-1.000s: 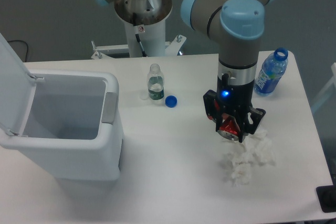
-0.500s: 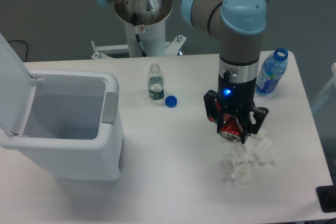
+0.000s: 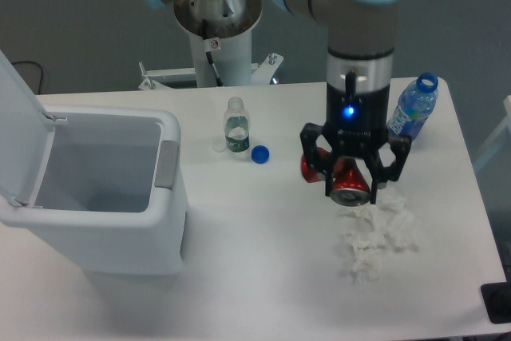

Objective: Place the cans in the trash can
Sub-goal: 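Carry the red can over to the open white trash bin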

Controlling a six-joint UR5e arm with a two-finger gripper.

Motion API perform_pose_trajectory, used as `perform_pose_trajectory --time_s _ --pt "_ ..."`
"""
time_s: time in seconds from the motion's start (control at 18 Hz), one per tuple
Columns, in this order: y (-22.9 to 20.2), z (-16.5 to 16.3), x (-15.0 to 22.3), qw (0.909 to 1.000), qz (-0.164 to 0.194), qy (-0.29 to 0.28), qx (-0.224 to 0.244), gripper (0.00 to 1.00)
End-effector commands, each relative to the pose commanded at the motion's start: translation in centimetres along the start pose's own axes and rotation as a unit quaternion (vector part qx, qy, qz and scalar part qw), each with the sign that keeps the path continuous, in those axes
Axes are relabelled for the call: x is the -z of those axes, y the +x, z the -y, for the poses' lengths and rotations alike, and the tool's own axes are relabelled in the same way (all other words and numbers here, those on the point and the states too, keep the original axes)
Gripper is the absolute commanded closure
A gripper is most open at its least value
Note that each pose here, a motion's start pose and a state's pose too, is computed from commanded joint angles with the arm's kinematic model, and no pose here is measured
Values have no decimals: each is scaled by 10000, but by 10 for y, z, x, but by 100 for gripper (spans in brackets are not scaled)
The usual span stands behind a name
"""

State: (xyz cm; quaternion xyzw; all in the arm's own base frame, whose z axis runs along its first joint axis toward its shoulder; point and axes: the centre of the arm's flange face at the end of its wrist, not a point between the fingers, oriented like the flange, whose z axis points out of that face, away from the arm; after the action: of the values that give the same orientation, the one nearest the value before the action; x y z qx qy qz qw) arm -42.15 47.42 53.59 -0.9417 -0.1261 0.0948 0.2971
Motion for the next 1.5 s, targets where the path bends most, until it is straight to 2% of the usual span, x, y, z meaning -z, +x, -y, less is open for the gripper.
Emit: perform_pose_trajectory --time_s 0.39,0.67,0.89,1.5 --pt "89 34 17 9987 -404 273 176 36" --pt "116 42 35 9967 -640 484 132 36" --pt "158 36 40 9949 -892 470 -15 36" --pt "206 30 23 9918 -1203 309 -293 36"
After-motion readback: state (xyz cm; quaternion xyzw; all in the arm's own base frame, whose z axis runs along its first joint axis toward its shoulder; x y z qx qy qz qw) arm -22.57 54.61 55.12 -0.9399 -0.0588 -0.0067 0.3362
